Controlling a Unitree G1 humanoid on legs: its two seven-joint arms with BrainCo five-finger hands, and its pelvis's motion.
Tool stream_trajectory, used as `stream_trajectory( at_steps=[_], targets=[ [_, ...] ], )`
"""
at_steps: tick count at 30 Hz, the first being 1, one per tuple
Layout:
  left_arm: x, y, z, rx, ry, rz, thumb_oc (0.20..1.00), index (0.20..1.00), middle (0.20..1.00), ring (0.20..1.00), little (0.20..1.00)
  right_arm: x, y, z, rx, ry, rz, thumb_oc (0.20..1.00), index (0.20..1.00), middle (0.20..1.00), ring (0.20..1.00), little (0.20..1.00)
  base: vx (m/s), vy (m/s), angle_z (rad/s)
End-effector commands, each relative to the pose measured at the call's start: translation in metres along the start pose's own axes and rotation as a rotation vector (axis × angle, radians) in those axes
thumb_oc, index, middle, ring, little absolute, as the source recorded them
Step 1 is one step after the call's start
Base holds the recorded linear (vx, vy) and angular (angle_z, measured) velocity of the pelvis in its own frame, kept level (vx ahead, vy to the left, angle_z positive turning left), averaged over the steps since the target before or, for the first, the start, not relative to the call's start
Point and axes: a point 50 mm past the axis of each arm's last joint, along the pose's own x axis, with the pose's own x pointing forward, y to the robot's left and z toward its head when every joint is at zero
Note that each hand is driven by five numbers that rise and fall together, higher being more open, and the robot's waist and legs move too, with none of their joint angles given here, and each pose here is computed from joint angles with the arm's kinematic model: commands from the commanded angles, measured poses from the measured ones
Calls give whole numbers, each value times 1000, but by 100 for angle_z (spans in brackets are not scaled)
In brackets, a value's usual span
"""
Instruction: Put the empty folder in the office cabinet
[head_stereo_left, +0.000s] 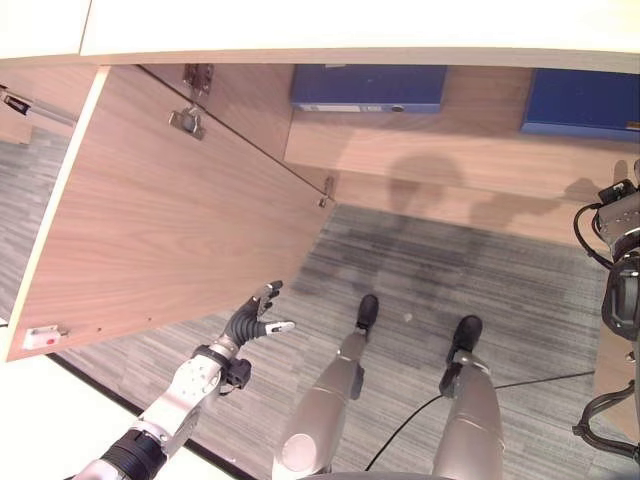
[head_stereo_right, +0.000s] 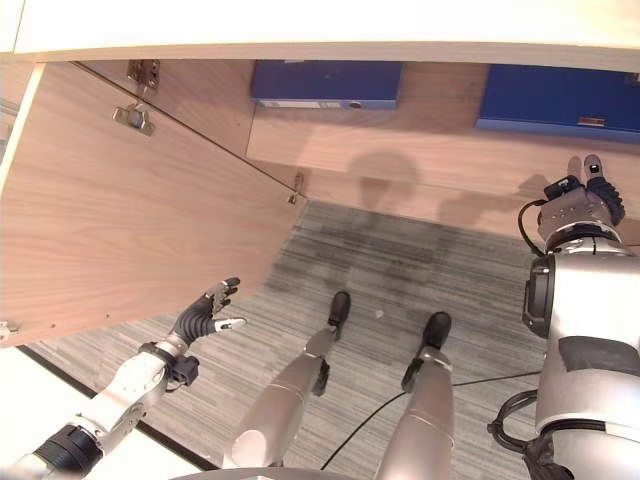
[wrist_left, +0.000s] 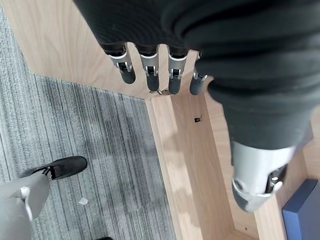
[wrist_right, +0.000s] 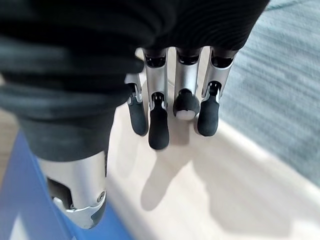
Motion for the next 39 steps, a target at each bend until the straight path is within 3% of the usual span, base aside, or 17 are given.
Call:
stream_trajectory(
  at_steps=[1,9,15,26,34,39],
  targets=[
    [1,16,17,-15,-79,50,1000,1000,1000,1000,1000,-18,30,43,50,-122,158,1000,1000,1000,1000,1000,0,0,0],
    [-10,21,12,-36,-47,14,1000,1000,1000,1000,1000,-78,66,156,138,-499,400,1000,1000,1000,1000,1000,-6,-7,2],
    [-9,18,11,-35,-40,-25,1000,1000,1000,1000,1000,-81,64,164,125,-527,412,1000,1000,1000,1000,1000,-19,-1,-3],
    [-3,17,11,-69,-50,2,1000,1000,1000,1000,1000,-26,36,84,91,-318,357,1000,1000,1000,1000,1000,-33,-4,-3],
    [-2,28,7,-137,-74,37,1000,1000,1000,1000,1000,-11,-3,-29,247,-278,605,1000,1000,1000,1000,1000,-5,-8,-1],
    [-7,32,-11,-200,-40,115,1000,1000,1000,1000,1000,-21,-41,-81,200,-266,657,1000,1000,1000,1000,1000,-7,5,-3]
  ],
)
